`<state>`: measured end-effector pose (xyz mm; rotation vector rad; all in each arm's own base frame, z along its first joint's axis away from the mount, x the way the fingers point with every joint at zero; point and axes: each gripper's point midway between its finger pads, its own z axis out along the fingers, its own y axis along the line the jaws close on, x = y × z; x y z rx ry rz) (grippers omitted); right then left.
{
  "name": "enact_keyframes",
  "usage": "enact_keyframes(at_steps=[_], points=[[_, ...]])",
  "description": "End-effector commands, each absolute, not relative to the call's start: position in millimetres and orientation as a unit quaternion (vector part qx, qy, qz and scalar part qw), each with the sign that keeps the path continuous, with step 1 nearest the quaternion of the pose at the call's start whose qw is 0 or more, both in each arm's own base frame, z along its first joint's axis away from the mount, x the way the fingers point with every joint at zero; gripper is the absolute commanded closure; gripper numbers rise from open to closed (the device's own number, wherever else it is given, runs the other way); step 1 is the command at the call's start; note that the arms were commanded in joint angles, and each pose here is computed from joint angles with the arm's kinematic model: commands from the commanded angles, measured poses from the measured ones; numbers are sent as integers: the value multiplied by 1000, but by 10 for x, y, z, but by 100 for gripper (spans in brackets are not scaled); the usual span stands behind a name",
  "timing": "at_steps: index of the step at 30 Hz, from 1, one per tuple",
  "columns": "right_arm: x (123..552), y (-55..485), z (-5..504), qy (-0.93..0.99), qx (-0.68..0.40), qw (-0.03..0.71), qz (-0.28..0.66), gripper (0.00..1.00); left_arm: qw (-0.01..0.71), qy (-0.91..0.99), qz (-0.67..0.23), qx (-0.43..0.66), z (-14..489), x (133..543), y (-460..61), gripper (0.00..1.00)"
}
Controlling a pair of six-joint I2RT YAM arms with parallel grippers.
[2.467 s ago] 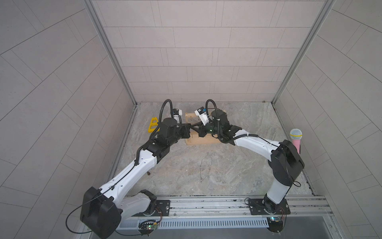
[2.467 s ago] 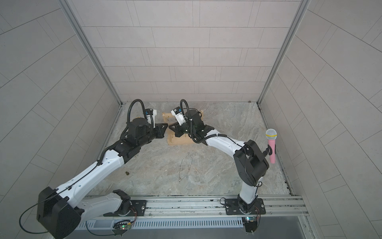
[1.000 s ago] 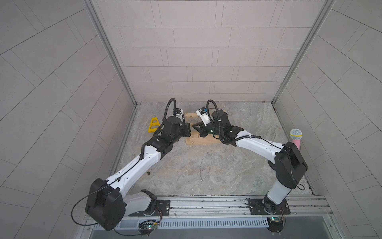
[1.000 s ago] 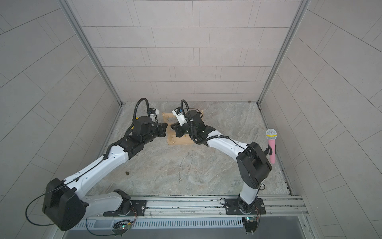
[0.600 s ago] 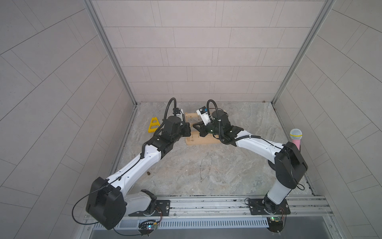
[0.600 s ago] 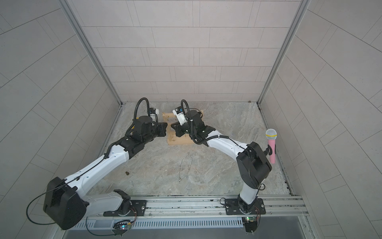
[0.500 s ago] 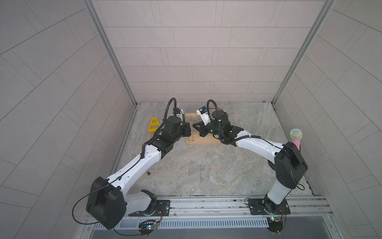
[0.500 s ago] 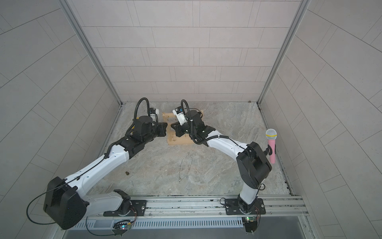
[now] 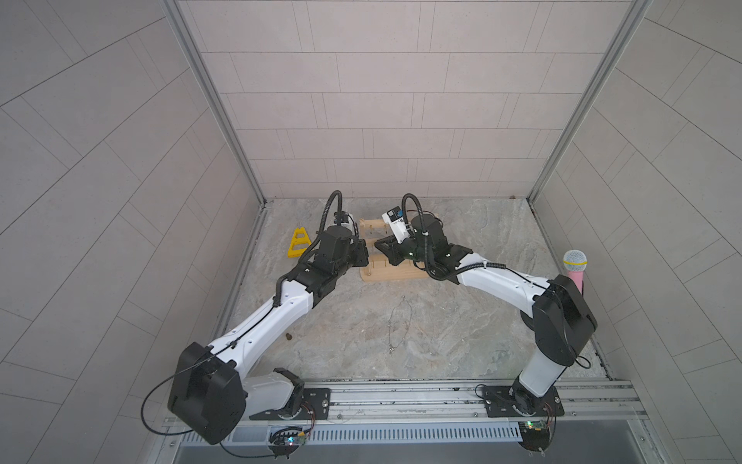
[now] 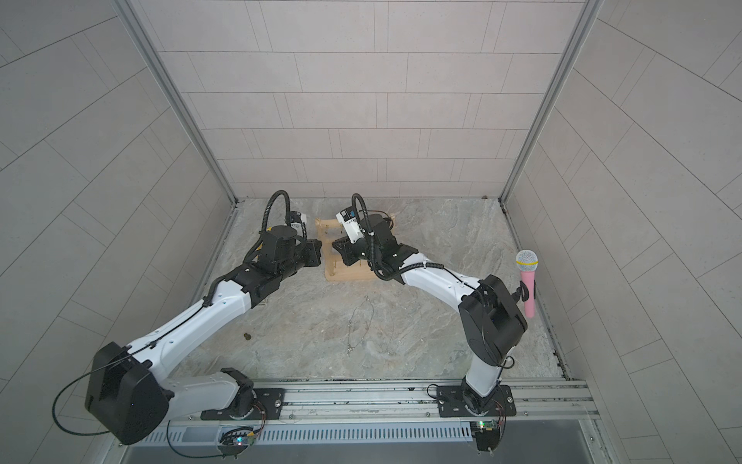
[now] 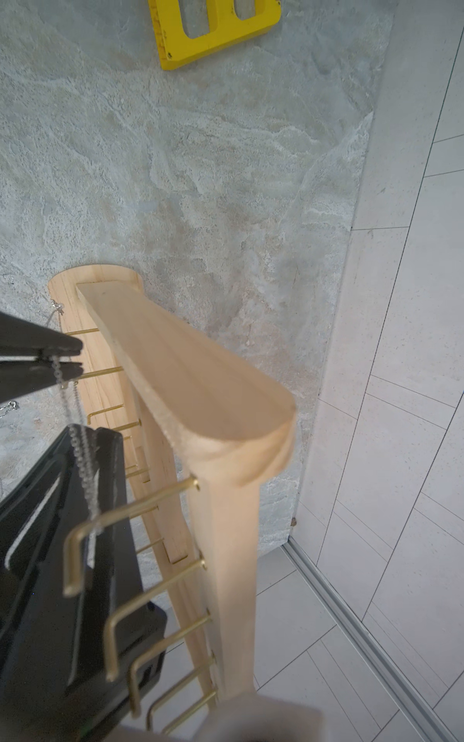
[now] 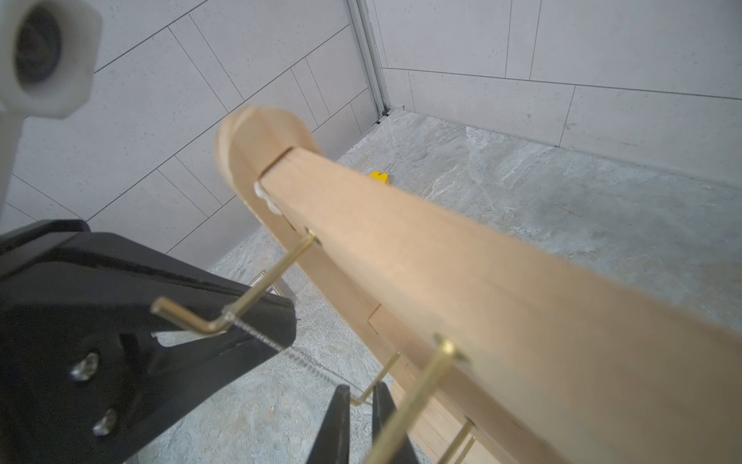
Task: Hang the necklace on the jewelry display stand
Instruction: Hang the necklace on the stand.
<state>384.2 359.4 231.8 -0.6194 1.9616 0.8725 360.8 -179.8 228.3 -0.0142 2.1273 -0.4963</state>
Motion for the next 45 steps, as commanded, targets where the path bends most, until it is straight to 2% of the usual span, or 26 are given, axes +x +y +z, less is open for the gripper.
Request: enact_keyframes(at_steps=[1, 8, 18, 23, 26, 31, 37, 40, 45], points=[[3833, 3614, 2247, 792, -250, 433, 351, 85, 466, 863, -197, -11, 2327, 3658, -1781, 94], [3804, 3629, 2247, 789, -257, 429, 356, 85, 464, 863, -200, -10, 2322, 3652, -1790, 95], [3716, 3714, 2280, 774, -275, 422, 384, 77, 467, 861, -201, -9, 2362, 3613, -1770, 96], [3758, 3774, 2298, 771, -272, 424, 390, 76, 468, 859, -205, -8, 2382, 3598, -1775, 96], [3785, 3806, 2296, 771, -269, 424, 392, 79, 467, 860, -204, -7, 2374, 3598, -1778, 97], [3796, 3812, 2297, 771, -269, 425, 390, 92, 467, 860, -206, -6, 2374, 3601, -1783, 97], [3745, 3783, 2319, 768, -273, 427, 391, 100, 468, 859, -207, -7, 2389, 3595, -1780, 97], [3716, 3778, 2327, 767, -275, 425, 394, 100, 468, 859, -206, -8, 2391, 3589, -1774, 97], [3651, 3712, 2380, 765, -270, 433, 393, 90, 467, 860, -206, -8, 2403, 3572, -1765, 97]])
